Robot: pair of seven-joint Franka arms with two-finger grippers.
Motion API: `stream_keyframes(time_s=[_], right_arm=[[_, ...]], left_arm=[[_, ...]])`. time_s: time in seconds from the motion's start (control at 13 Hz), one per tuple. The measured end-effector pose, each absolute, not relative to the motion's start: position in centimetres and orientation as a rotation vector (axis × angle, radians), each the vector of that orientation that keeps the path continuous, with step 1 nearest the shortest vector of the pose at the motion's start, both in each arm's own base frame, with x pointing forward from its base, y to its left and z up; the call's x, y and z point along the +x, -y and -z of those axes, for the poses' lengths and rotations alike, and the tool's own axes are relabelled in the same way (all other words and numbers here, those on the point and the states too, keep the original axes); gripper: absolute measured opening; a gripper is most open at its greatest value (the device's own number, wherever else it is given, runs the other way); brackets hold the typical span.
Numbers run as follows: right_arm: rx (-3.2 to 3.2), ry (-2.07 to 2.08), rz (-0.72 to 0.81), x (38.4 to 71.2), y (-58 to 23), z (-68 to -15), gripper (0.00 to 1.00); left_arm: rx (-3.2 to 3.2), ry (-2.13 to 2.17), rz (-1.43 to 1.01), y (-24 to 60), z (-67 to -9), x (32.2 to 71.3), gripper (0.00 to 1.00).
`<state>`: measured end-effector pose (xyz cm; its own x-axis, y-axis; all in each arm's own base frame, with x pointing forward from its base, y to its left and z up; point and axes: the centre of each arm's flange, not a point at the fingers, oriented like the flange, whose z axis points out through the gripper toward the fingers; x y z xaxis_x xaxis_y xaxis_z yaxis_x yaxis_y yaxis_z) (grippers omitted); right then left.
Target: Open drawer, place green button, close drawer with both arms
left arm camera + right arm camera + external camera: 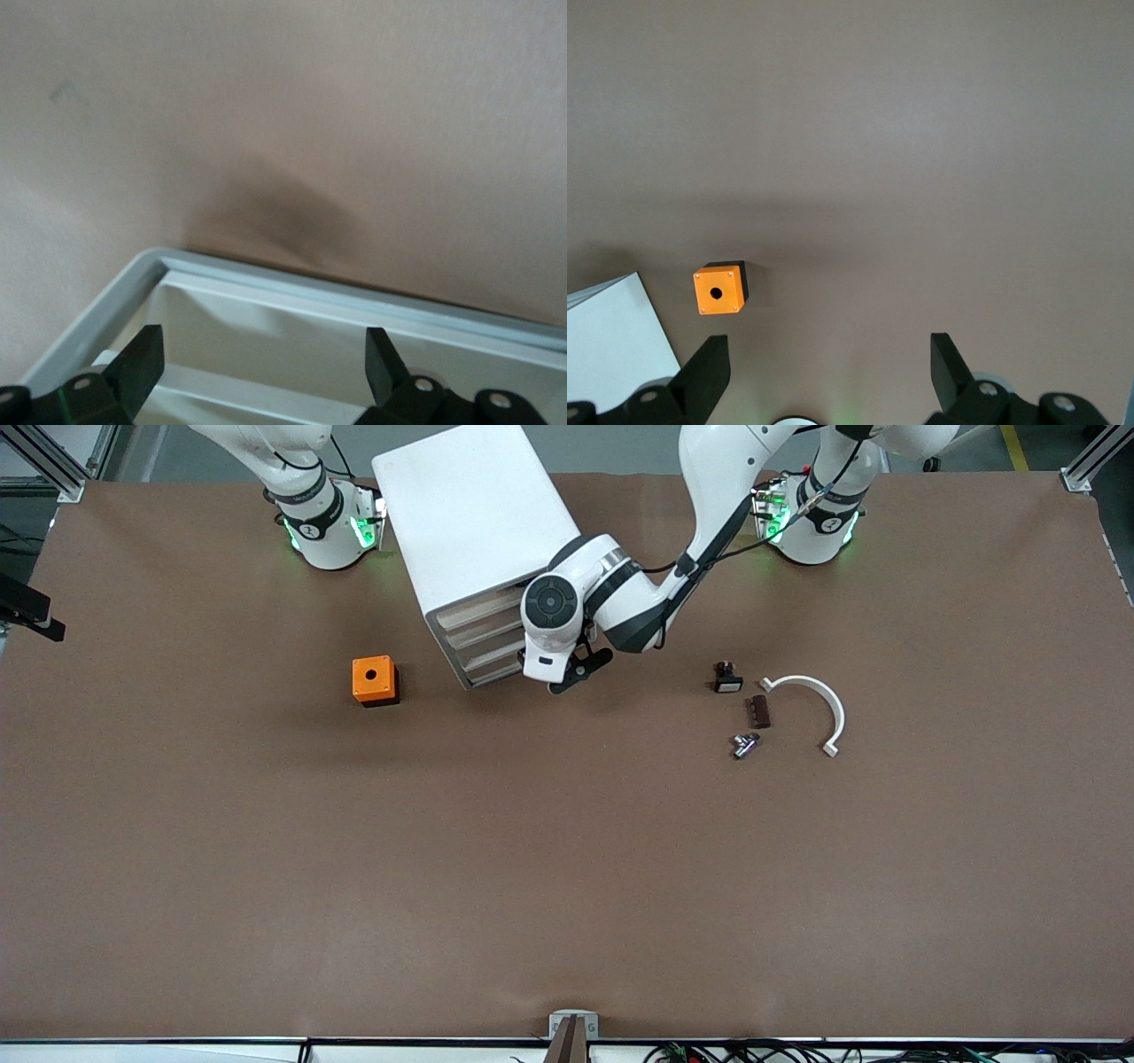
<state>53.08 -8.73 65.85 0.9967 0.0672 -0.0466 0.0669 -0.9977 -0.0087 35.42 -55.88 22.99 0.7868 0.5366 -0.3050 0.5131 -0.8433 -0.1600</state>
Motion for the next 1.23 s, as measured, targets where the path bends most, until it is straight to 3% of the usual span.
stream_keyframes(time_s=[0.38, 0.85, 1.23], right_arm=[[-3.135, 0.139, -0.052, 52.9, 8.3, -66.1, 1.0], [-3.135, 0.151, -0.043, 52.8, 8.0, -66.2, 1.0], [-3.135, 0.146, -0.02, 51.8, 8.2, -65.9, 1.0]], left_arm=[[-2.898, 0.936, -0.489, 55.1, -22.9, 37.2, 1.0], [-2.918, 1.183, -0.161, 45.1, -28.9, 51.9, 1.0], [-2.839, 1.292, 0.066, 31.9, -38.5, 59.6, 1.0]])
